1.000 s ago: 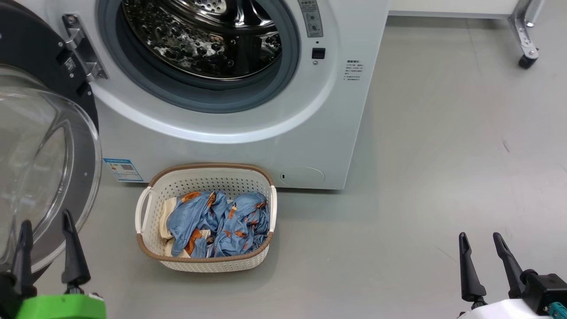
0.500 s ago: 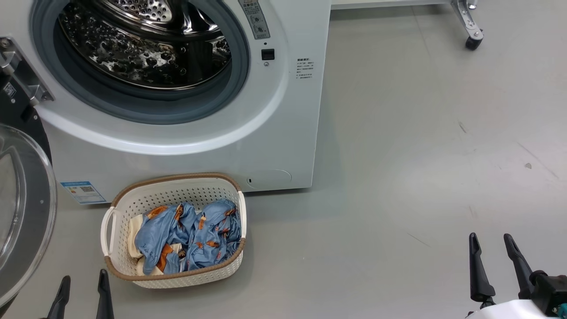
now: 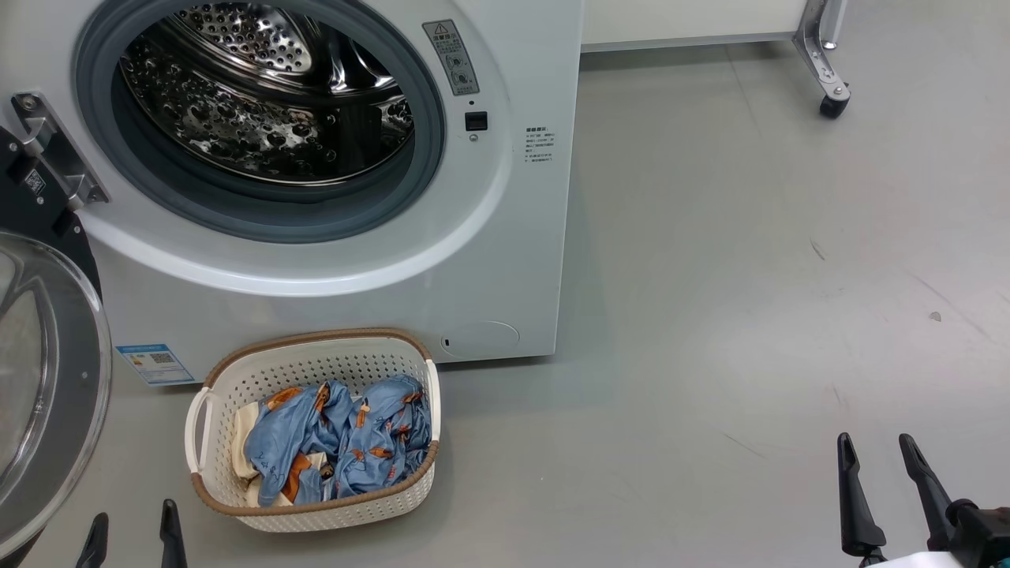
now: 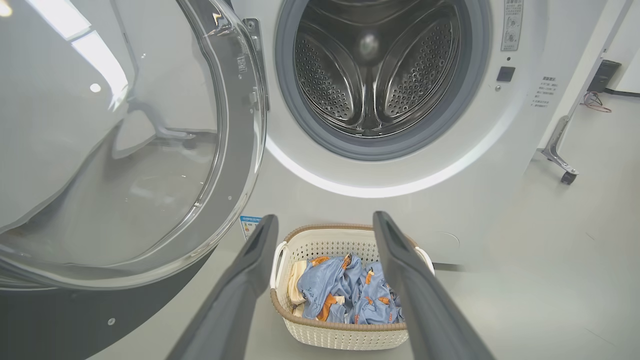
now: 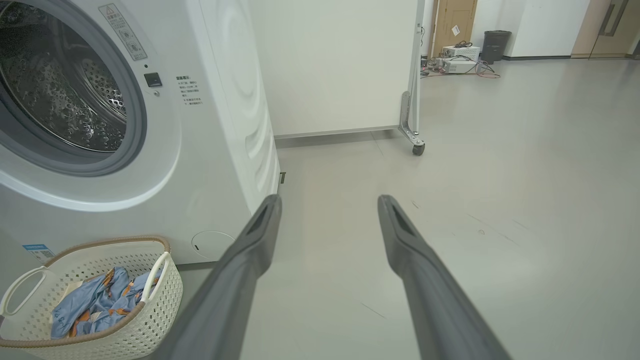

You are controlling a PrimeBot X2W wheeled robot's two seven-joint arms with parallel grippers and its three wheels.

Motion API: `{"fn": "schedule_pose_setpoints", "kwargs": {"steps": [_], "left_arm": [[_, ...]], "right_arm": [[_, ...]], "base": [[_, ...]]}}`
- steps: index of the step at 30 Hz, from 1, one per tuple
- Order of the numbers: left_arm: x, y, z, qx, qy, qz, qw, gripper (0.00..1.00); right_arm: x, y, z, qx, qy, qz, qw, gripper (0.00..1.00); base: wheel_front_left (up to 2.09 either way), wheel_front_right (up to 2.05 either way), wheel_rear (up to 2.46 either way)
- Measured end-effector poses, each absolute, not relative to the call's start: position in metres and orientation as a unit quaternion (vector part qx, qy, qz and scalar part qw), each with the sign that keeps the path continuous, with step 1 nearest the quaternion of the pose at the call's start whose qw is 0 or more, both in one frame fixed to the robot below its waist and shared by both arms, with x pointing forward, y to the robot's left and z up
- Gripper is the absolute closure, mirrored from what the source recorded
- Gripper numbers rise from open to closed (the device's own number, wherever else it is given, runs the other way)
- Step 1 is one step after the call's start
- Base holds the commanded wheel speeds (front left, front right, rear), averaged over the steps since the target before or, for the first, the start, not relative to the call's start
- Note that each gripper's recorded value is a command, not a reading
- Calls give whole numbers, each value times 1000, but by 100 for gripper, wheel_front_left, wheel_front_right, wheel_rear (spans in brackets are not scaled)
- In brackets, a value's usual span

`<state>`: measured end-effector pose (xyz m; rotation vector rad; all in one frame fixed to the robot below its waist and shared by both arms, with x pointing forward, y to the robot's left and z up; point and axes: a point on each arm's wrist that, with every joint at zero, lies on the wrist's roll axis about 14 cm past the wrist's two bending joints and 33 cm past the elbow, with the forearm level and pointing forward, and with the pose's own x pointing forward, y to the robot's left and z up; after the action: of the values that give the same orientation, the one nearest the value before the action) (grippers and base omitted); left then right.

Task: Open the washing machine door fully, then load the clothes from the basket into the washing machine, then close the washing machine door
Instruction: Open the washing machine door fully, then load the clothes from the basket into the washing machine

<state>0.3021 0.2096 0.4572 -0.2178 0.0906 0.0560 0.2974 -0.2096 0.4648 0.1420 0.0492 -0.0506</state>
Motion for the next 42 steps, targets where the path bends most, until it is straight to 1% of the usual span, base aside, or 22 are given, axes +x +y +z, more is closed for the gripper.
{"fn": "schedule_pose_setpoints", "kwargs": {"steps": [12, 26, 34, 42], "left_arm": [[302, 218, 474, -109, 16, 43, 993, 0], [297, 228, 477, -101, 9, 60, 993, 0], [295, 230, 478, -101, 9, 64, 993, 0], [297, 230, 481, -100, 5, 64, 993, 0]], "right_arm": [[301, -205, 467, 70, 21, -16, 997, 0], [303, -201, 469, 68, 18, -6, 997, 0], [304, -201, 470, 67, 18, -4, 998, 0], [304, -201, 469, 67, 19, -5, 998, 0]], "base": [[0, 0, 0], [5, -6, 1], [26, -57, 30], [41, -109, 68]]}}
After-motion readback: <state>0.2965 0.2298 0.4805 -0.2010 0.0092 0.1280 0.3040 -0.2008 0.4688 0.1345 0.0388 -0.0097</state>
